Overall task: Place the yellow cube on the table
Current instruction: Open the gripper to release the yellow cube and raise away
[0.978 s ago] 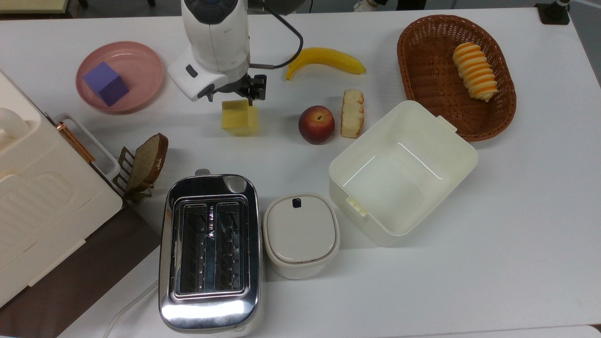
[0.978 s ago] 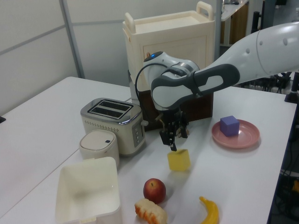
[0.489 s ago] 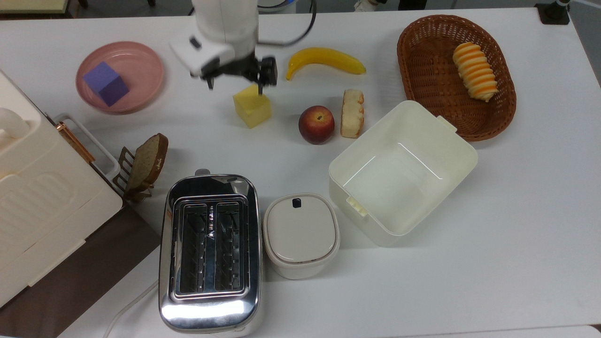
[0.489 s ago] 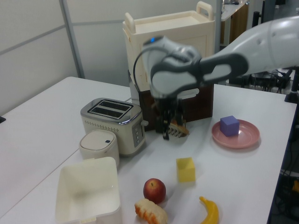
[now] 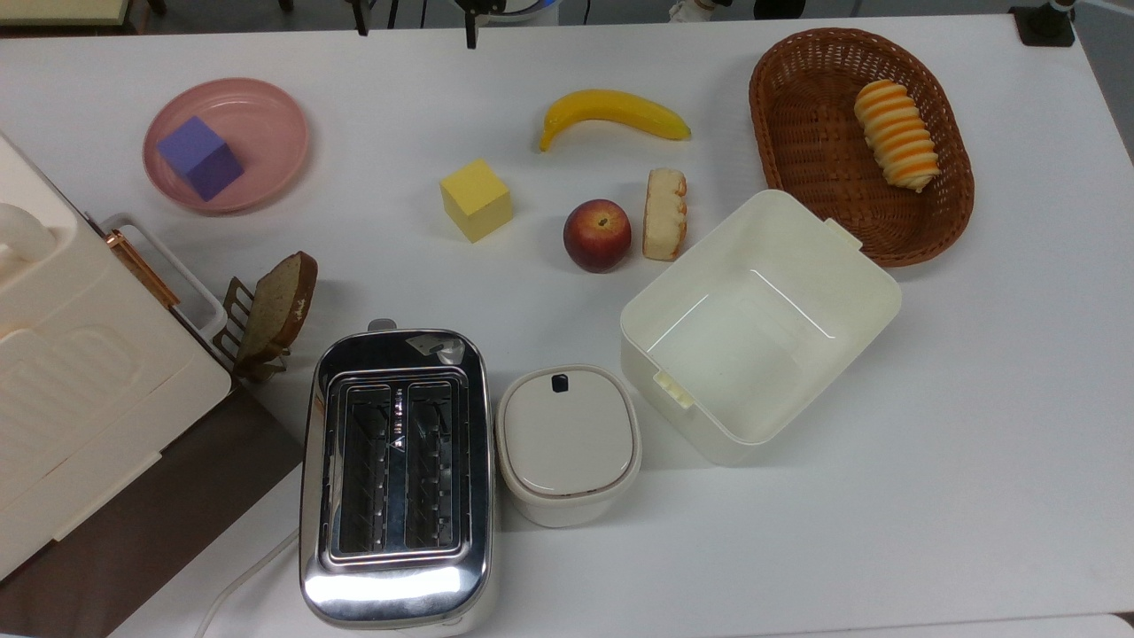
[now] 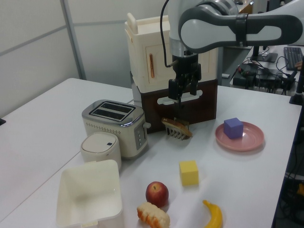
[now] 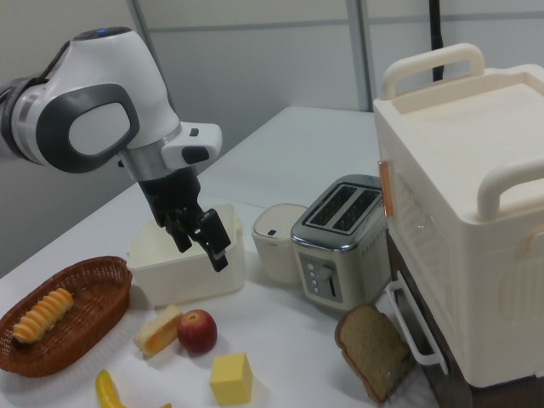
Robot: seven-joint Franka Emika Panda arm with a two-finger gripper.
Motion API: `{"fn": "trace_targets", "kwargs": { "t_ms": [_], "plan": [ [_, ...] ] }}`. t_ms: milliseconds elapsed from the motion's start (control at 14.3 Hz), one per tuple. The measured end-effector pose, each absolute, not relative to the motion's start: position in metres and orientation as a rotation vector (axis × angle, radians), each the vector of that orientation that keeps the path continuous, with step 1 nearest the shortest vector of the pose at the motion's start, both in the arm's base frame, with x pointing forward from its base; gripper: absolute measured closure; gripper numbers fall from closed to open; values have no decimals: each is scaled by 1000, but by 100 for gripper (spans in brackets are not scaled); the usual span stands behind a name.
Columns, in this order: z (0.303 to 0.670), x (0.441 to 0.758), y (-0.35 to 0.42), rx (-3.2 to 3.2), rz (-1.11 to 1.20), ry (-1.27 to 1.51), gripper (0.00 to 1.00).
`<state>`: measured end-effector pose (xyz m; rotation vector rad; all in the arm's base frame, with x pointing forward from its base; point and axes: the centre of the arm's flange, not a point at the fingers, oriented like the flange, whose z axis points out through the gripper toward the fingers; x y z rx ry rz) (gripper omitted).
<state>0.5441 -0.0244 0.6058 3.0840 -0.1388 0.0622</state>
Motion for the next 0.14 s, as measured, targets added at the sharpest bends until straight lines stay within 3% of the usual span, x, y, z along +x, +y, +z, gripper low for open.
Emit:
{"fn": "trace_targets", "kwargs": {
  "t_ms": [140],
  "plan": [
    [600, 544, -24, 3084, 45, -137, 0]
  ]
}}
